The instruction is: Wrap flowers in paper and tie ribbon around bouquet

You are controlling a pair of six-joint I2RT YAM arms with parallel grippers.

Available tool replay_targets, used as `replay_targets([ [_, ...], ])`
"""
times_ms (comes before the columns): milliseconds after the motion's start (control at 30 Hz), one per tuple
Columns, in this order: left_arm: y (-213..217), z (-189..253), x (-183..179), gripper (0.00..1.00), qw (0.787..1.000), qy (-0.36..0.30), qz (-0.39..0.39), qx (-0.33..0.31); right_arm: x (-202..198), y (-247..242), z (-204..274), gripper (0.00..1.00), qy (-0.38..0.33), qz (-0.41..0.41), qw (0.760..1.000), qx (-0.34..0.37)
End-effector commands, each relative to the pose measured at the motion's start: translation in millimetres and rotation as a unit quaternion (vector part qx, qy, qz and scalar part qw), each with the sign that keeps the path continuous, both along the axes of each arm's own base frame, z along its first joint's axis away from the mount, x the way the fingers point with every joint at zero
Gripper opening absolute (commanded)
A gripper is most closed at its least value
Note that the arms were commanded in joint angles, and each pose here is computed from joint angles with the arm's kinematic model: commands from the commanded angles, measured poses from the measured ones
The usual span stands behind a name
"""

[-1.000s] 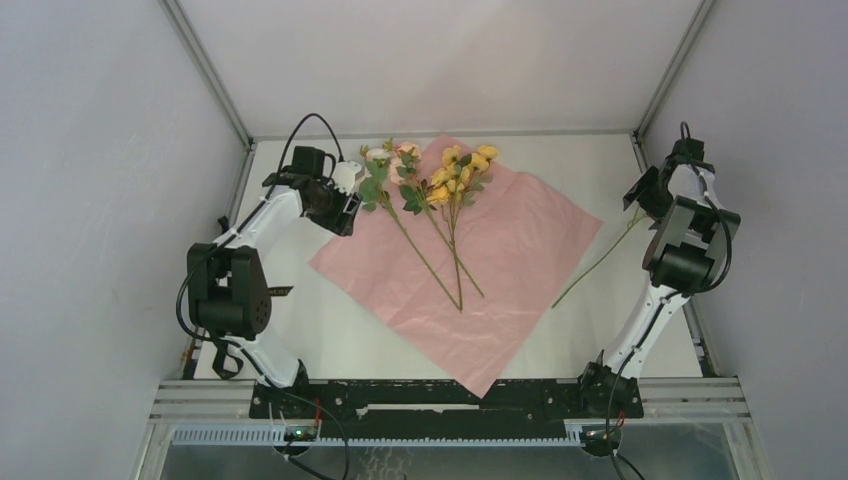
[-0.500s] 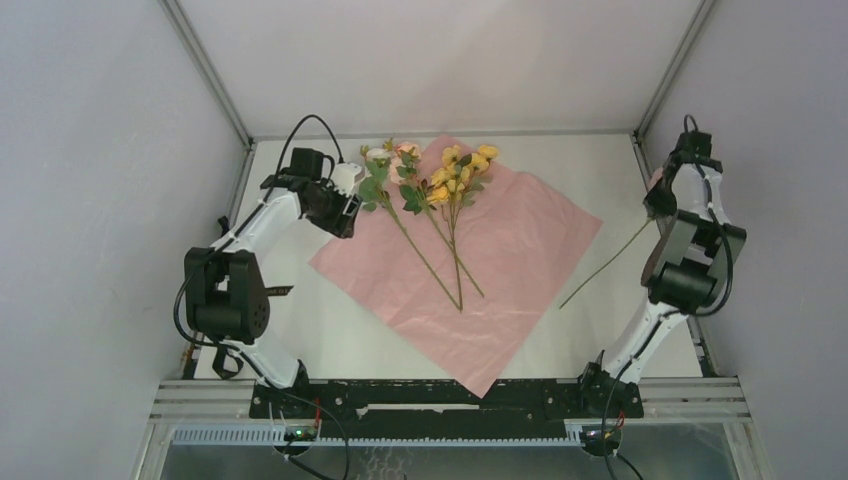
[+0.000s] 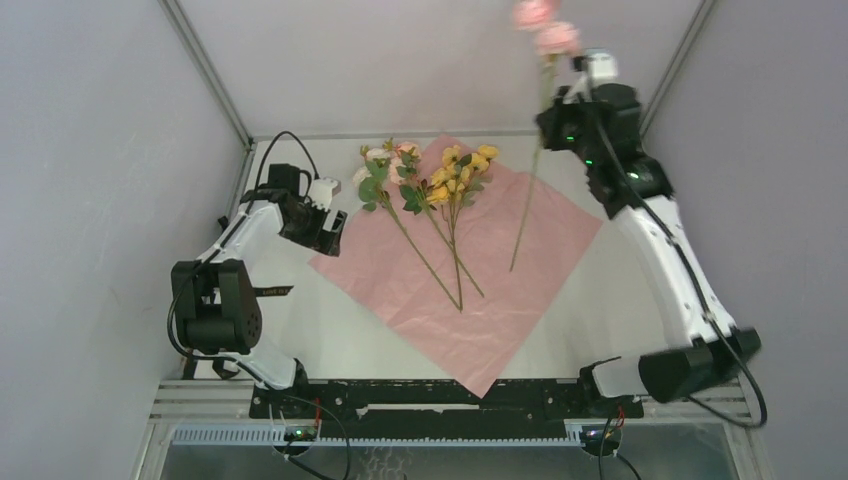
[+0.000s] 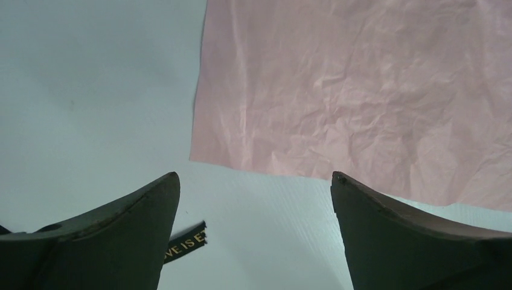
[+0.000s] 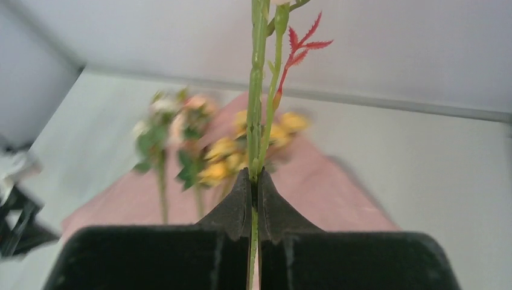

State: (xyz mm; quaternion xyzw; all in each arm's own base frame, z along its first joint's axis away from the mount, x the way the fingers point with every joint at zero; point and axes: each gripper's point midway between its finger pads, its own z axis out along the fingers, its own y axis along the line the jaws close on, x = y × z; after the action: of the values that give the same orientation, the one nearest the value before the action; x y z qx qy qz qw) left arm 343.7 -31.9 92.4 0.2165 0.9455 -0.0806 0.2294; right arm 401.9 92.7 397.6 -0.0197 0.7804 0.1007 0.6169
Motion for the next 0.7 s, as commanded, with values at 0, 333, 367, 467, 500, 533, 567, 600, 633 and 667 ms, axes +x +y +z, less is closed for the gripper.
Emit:
replay_targets([
  [0,8,-11,-20,1.00,0.999,0.028,0.006,0.014,22,127,-96,0.00,0.117,0.205,0.972,0.009],
  [333,36,-50,-33,1.00,0.989,0.049,-0.025,0.140,96,207,-264,0.07,0.318,0.180,0.930,-0.044],
  [367,39,-53,-32,1.00,0.986,0.048,-0.028,0.158,100,207,-272,0.15,0.325,0.169,0.929,-0.043],
  [467,45,-62,-29,1.00,0.982,0.056,-0.028,0.179,105,199,-288,0.48,0.342,0.146,0.927,-0.051],
  [500,48,-65,-28,1.00,0.980,0.057,-0.026,0.188,103,196,-286,0.56,0.342,0.144,0.927,-0.055],
  [533,51,-68,-27,1.00,0.978,0.057,-0.025,0.200,101,194,-282,0.62,0.340,0.144,0.927,-0.060],
  [567,55,-70,-26,1.00,0.975,0.057,-0.025,0.214,97,191,-279,0.67,0.338,0.144,0.928,-0.067],
  [600,59,-71,-23,1.00,0.971,0.054,-0.024,0.230,94,187,-271,0.70,0.332,0.143,0.929,-0.071],
  [633,61,-71,-21,1.00,0.969,0.055,-0.026,0.238,88,185,-262,0.74,0.325,0.147,0.931,-0.076],
  [667,64,-69,-18,1.00,0.968,0.052,-0.023,0.245,81,182,-254,0.75,0.319,0.149,0.933,-0.079],
])
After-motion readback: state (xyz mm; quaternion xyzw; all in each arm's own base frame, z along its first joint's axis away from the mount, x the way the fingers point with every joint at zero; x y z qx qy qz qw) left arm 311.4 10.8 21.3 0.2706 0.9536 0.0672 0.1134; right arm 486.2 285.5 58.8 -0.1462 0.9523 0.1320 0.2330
